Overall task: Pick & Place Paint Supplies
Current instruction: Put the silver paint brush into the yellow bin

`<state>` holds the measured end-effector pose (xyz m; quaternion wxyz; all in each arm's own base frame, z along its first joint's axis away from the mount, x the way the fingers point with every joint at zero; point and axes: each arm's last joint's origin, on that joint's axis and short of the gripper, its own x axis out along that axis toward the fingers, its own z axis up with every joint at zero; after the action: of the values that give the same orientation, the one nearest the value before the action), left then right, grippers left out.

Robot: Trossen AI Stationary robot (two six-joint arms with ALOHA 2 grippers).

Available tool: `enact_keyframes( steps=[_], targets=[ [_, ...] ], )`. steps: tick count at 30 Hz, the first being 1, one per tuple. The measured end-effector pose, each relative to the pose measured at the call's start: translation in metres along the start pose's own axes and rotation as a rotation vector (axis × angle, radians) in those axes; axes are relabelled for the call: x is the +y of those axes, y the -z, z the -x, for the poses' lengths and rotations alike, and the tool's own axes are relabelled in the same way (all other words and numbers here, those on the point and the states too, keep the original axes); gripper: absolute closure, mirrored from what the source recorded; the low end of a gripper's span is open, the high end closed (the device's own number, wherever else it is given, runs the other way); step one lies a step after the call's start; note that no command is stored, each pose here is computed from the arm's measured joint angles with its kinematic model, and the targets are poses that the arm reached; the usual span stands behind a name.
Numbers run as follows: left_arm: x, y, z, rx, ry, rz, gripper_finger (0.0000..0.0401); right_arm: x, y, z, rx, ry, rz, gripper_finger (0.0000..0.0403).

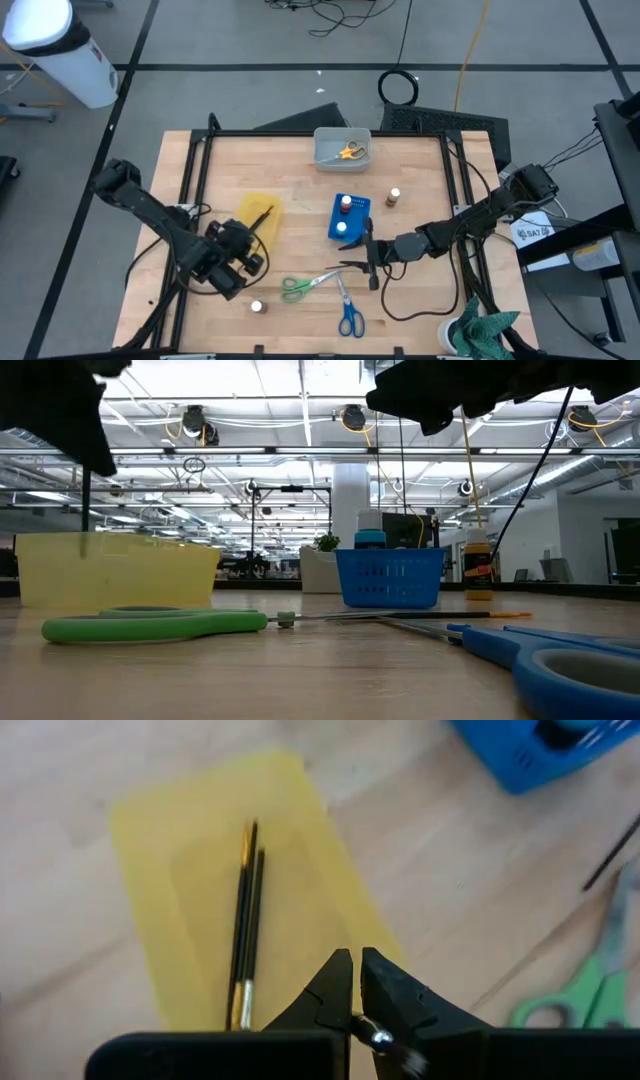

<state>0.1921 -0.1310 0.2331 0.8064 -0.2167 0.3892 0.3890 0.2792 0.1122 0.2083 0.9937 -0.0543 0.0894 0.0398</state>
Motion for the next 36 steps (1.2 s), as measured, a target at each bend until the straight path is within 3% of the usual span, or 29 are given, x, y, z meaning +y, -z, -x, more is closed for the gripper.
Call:
enact_keyframes(
  steps=[4,12,20,27,31,36],
  targets=[
    [-0.004,0.002,-0.007,0.056,0.004,0.009,0.0386,0.0,0.0,0.0,-0.002,0.0,-0.001,0.0266],
    [-0.021,-0.007,-0.011,0.006,0.143,-0.014,0.0385,0.0,-0.002,0.0,-0.017,0.001,-0.005,0.0266],
    [-0.021,-0.028,-0.024,-0.095,0.101,-0.002,0.0385,0.0,-0.002,0.0,-0.016,0.001,-0.005,0.0266],
    [-0.02,-0.032,-0.027,-0.082,0.088,-0.024,0.0381,0.0,0.0,0.0,-0.001,0.0,0.0,0.0266],
    [-0.021,-0.026,-0.025,0.049,0.129,0.0,0.036,0.0,0.0,0.0,0.003,0.0,0.001,0.0266],
    [-0.021,-0.023,-0.025,0.058,0.128,0.001,0.0309,0.0,0.0,0.0,0.004,0.0,0.002,0.0266]
  ],
)
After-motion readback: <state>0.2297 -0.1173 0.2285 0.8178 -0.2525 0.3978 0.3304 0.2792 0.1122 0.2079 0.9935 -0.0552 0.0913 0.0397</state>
